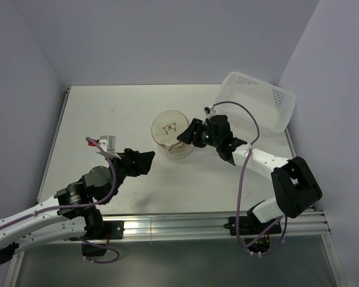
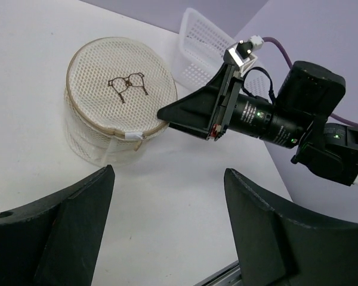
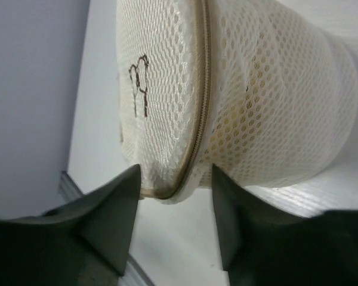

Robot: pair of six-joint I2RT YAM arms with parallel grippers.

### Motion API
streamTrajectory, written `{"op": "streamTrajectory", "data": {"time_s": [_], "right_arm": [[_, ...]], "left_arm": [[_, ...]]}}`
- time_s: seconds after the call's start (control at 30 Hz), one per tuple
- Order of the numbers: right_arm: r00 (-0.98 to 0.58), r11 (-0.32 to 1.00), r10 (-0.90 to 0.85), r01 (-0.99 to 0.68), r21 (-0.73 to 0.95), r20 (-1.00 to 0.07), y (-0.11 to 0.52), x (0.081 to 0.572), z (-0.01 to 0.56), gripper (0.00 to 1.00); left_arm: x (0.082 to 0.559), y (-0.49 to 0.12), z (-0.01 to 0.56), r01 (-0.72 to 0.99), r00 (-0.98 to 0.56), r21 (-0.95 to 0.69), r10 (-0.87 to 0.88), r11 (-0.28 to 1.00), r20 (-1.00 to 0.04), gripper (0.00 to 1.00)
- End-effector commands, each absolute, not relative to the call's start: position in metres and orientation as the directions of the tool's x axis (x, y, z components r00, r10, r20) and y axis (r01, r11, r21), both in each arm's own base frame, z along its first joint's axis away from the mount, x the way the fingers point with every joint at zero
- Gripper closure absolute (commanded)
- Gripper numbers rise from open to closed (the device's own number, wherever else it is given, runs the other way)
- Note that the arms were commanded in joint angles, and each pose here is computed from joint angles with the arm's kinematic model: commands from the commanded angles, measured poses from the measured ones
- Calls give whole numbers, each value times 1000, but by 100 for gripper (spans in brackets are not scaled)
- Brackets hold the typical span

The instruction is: Place the bra in the laundry bag and zip it closed

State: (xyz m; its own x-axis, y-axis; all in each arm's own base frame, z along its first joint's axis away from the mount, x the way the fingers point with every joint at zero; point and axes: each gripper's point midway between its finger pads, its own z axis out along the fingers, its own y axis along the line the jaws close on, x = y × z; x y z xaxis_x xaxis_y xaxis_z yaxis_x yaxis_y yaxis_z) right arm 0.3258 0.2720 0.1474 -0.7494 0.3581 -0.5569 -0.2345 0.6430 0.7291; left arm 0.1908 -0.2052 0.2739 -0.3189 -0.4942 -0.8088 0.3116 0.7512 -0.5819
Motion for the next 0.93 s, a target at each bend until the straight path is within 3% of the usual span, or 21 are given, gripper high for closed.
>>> {"op": "streamTrajectory", "data": {"time_s": [0.0,0.03,0.07,0.1,0.23,0.43,0.5,0.7,0.9], "right_arm": [[-691,664,371,-270,698,-620,268,335,172,38],[-670,682,380,-263,683,-638,261,335,178,29],[-659,690,383,-262,675,-648,258,334,182,7],[-651,703,384,-254,665,-655,253,333,186,1],[-534,735,408,-290,613,-741,227,319,230,0],[-286,796,469,-274,540,-836,160,279,271,0],[-191,794,533,-225,565,-824,133,265,272,0],[-137,765,593,-209,609,-793,117,251,257,0],[-180,768,581,-202,608,-794,126,258,248,0]], "left_arm": [[191,-201,289,327,-297,-551,-470,768,-831,20],[190,-200,289,327,-300,-544,-462,772,-835,18],[190,-200,294,329,-297,-547,-465,770,-834,18],[190,-200,295,331,-299,-545,-462,771,-835,15],[185,-196,304,356,-298,-543,-459,761,-837,1],[180,-175,297,302,-313,-549,-463,779,-830,1],[178,-165,296,283,-314,-572,-489,770,-814,1],[171,-148,279,254,-317,-631,-553,733,-770,1],[171,-135,269,192,-317,-655,-586,731,-746,2]]}}
